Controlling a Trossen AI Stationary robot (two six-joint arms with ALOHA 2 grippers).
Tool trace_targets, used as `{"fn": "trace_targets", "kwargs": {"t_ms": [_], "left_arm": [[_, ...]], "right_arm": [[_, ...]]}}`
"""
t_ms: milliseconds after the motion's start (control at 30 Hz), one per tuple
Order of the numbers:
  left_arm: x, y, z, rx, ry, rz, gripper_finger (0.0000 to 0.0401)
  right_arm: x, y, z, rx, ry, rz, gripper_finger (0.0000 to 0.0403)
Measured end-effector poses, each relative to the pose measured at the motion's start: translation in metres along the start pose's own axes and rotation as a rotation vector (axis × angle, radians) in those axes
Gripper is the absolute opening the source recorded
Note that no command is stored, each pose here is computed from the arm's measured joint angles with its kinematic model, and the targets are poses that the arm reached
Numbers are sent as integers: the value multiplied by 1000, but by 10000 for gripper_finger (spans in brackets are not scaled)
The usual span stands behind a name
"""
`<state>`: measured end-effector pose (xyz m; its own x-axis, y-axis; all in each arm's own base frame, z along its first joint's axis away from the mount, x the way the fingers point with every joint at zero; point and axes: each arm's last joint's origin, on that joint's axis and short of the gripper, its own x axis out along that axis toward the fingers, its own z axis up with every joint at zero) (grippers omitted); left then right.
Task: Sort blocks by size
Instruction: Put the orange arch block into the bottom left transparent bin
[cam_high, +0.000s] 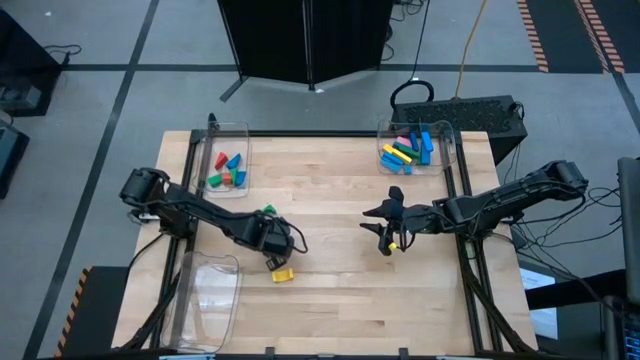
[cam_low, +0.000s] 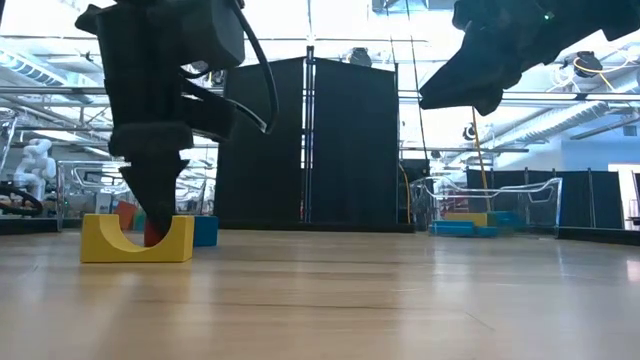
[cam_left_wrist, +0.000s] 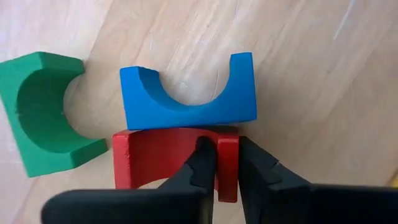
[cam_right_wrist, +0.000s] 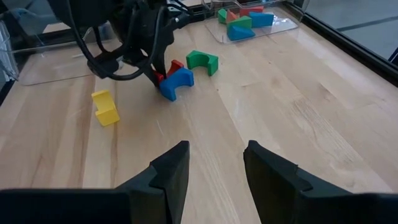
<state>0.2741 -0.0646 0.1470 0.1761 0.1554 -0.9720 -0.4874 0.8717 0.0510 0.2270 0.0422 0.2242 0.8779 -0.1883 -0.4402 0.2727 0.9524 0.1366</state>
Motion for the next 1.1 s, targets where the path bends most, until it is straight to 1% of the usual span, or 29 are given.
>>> {"fn": "trace_targets", "kwargs": {"t_ms": [133, 333, 433, 633, 733, 800, 967, 1100], "left_arm": [[-17, 2, 2, 17, 17, -7, 33], [-53, 5, 4, 18, -38, -52, 33], [-76, 10, 0, 43, -26, -51, 33], [-125, 18, -13, 95, 49, -46, 33], [-147, 19, -19, 125, 60, -57, 33], [-161, 17, -24, 129, 60, -88, 33], [-176, 10, -39, 82, 138, -199, 33], [-180, -2, -57, 50, 236, -249, 33]], "right_arm": [[0, 0, 0, -2, 1, 0, 148], [0, 0, -1, -7, 8, -3, 148], [0, 0, -1, -7, 8, -3, 148], [0, 0, -1, -7, 8, -3, 148], [0, 0, -1, -8, 8, -2, 148], [0, 0, -1, -8, 8, -2, 148], [0, 0, -1, -9, 11, -2, 148], [0, -1, -2, -14, 22, -5, 148]]}}
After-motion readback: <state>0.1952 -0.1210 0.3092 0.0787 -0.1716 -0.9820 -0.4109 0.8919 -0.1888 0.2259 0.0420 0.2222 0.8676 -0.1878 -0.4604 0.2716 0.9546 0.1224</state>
